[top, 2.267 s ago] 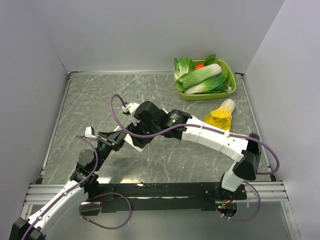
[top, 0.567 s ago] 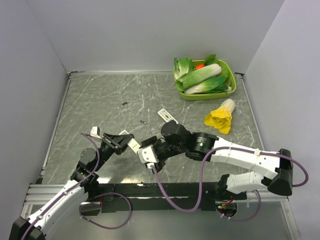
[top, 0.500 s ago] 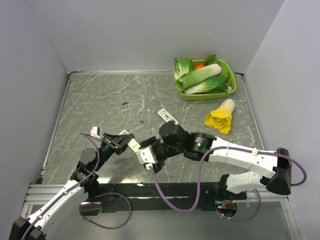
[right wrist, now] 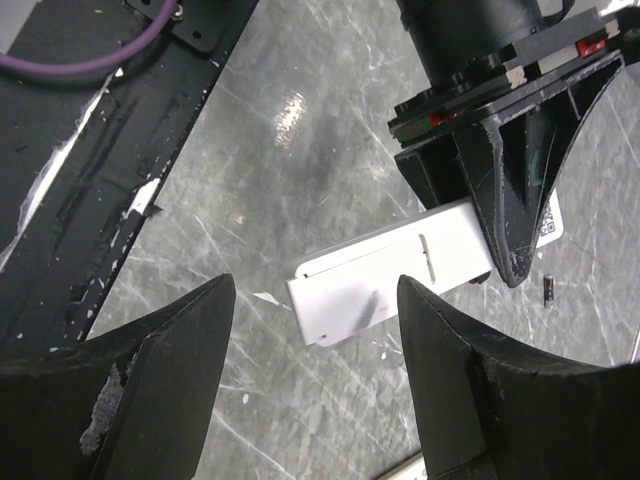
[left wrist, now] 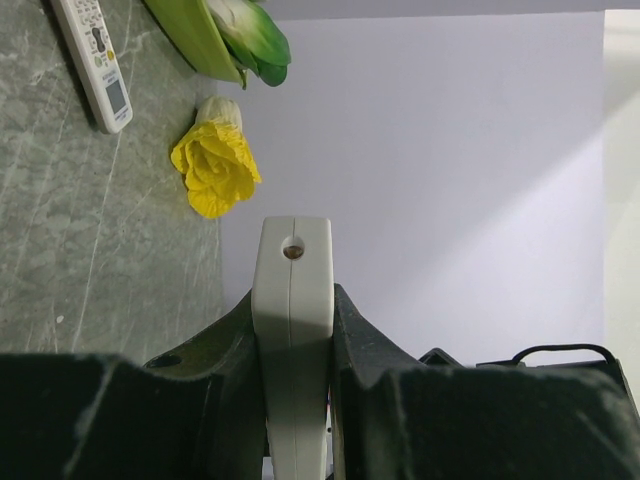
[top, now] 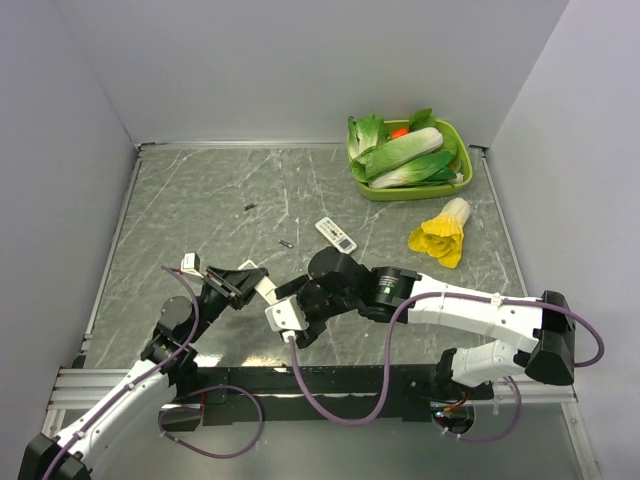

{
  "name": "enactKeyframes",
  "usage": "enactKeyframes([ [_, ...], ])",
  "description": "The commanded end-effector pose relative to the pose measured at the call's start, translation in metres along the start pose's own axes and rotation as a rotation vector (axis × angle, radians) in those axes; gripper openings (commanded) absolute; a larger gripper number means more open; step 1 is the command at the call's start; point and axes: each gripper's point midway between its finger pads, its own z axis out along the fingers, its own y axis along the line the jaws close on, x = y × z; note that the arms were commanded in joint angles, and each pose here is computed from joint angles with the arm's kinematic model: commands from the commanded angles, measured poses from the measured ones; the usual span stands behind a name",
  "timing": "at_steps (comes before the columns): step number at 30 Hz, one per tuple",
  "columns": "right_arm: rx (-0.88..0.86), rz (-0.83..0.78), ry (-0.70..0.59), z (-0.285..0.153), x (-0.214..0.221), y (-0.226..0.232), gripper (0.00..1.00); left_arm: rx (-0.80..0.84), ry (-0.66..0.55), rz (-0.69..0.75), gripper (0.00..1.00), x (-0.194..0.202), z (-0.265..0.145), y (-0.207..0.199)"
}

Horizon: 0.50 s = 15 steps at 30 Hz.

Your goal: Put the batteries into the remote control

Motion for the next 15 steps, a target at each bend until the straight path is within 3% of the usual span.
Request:
enactKeyframes([
  [1, 0.020, -0.041, -0.018, 0.002, -0.009, -0.009, 0.73, 0.047, 0.014, -0.015, 0.04, 0.003, -0.003, -0.006],
  [15, -0.071, 0.003, 0.006, 0.005, 0.000, 0.014, 0.67, 0.112, -0.008, -0.022, 0.04, -0.001, -0.001, -0.032],
])
